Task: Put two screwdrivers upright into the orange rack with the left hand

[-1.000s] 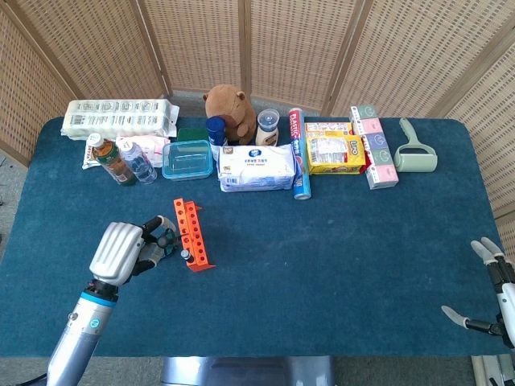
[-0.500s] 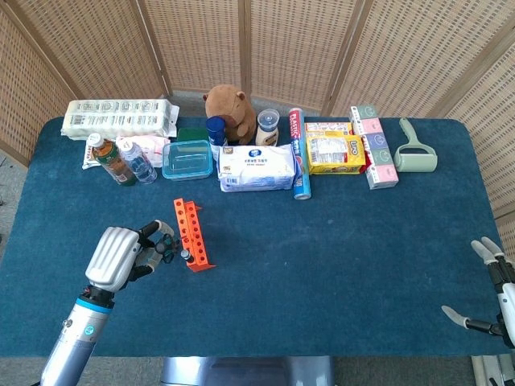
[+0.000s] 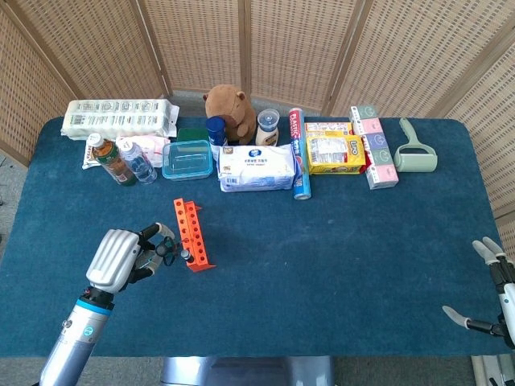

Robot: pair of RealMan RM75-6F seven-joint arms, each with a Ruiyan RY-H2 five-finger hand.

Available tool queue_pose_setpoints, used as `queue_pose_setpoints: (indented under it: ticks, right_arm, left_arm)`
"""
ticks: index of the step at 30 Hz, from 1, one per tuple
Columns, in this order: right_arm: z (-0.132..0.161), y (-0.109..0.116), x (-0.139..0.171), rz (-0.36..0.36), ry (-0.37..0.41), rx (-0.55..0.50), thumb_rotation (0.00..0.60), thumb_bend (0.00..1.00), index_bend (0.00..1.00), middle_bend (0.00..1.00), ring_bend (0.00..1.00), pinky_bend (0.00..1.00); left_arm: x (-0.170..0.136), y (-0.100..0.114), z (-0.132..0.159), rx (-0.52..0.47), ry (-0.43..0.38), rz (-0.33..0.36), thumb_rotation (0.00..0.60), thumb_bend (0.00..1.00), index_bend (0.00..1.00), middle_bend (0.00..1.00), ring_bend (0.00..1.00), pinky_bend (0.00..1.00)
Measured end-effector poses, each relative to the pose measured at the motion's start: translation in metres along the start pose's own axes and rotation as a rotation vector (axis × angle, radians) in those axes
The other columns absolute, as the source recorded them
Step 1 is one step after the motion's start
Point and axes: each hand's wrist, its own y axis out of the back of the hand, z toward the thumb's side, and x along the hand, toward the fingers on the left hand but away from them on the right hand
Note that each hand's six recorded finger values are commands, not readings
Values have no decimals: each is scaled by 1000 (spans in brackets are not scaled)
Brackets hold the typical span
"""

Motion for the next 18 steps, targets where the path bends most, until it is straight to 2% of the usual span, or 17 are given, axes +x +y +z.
queue_pose_setpoints:
  ticks: [18]
  right_arm:
    - [0, 0, 0, -1, 1, 0, 540, 0, 25, 0, 63, 0]
  left_arm:
    - [5, -3, -9, -1, 16, 0, 600, 440, 489, 995, 994, 1000]
